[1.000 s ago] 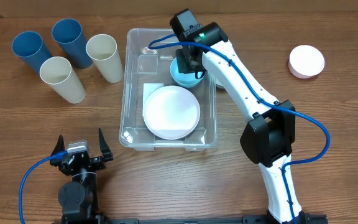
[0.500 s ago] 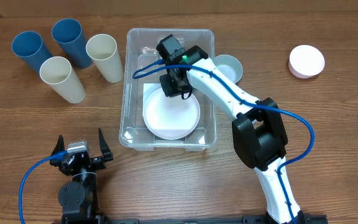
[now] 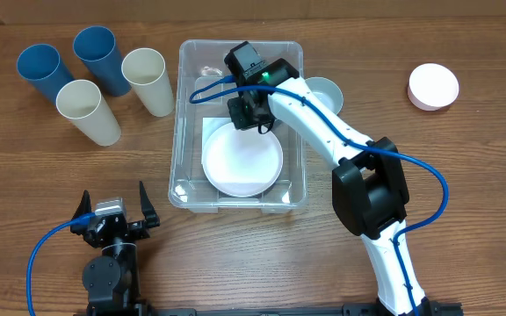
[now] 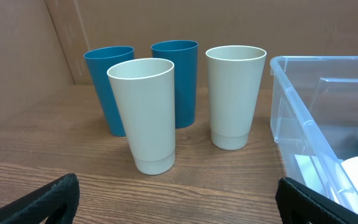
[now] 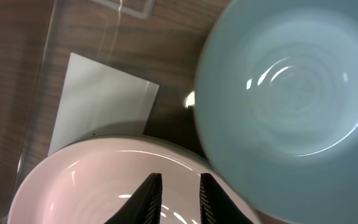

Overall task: Pack container
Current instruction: 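Carry the light-blue bowl into the bin's upper area and release it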

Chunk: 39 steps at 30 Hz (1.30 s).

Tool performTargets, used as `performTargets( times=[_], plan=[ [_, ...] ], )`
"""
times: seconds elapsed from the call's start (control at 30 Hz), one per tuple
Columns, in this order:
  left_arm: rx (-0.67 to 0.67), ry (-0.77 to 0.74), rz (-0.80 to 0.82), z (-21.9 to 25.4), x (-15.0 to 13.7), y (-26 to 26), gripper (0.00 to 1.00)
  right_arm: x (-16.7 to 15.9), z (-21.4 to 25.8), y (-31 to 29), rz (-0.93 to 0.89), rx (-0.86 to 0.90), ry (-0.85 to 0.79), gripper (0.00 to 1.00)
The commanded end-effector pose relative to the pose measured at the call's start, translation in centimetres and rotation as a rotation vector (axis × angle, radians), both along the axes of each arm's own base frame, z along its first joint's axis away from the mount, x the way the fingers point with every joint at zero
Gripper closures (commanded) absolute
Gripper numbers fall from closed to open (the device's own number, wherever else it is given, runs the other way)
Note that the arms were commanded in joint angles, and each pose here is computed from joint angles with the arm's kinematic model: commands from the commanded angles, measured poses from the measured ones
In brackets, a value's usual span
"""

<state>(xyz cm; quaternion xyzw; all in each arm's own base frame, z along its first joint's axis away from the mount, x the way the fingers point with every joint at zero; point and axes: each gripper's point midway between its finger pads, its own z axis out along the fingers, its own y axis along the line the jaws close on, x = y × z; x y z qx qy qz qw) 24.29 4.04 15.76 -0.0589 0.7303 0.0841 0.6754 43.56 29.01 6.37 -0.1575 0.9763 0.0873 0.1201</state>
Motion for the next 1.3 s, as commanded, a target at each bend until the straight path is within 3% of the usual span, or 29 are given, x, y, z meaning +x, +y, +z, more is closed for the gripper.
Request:
performTargets(
  times=[0.0,0.5,0.9,1.27],
  plan=[
    [0.015,-0.006,-0.004,0.1,0.0,0.0,0.00,1.5,1.3,-0.7,-0.026,0.024,-0.035,0.78],
    [0.015,-0.006,-0.004,0.1,0.0,0.0,0.00,3.4,1.6,-1.7,-0.059,-0.001,-0.105,0.77],
    [0.015,-0.006,-0.004,0.1,0.0,0.0,0.00,1.0,1.3,0.5,0.125,0.019,-0.062,0.80],
    [0.015,-0.006,-0.004,0.1,0.0,0.0,0.00,-0.2,-1.0,0.3,0.162,0.014,-0.015,0.79]
  ],
)
